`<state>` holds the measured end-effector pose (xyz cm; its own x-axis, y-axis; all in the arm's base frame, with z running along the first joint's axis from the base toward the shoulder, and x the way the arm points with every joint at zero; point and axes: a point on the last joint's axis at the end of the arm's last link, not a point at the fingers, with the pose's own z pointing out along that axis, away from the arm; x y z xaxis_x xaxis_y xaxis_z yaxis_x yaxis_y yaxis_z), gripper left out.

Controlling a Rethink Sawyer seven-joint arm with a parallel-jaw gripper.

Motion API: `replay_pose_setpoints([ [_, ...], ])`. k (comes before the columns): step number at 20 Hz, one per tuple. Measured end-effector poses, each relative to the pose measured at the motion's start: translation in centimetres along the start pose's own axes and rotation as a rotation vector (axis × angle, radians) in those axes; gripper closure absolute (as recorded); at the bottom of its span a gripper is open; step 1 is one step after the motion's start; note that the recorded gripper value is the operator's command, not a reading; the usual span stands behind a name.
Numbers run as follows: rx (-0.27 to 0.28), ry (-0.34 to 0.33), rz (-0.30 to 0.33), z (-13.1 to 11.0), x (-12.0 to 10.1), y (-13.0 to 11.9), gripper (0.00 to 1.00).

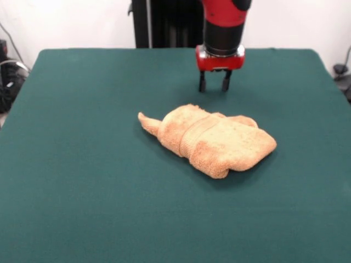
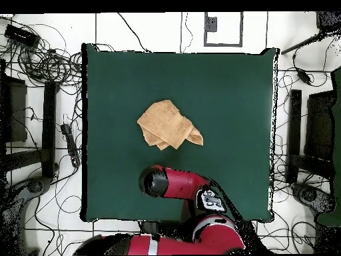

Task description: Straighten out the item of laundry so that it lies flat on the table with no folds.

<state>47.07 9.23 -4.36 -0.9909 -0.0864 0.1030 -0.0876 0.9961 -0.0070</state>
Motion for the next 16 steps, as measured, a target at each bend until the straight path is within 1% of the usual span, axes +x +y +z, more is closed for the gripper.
replay_pose_setpoints([
  [6, -0.001, 0.005, -0.017, 0.0, -0.1, -0.03, 0.0],
  [8, -0.002, 0.016, -0.022, 0.01, -0.26, -0.06, 0.0],
  [16, -0.015, 0.048, -0.015, -0.02, -0.8, -0.37, 0.0],
])
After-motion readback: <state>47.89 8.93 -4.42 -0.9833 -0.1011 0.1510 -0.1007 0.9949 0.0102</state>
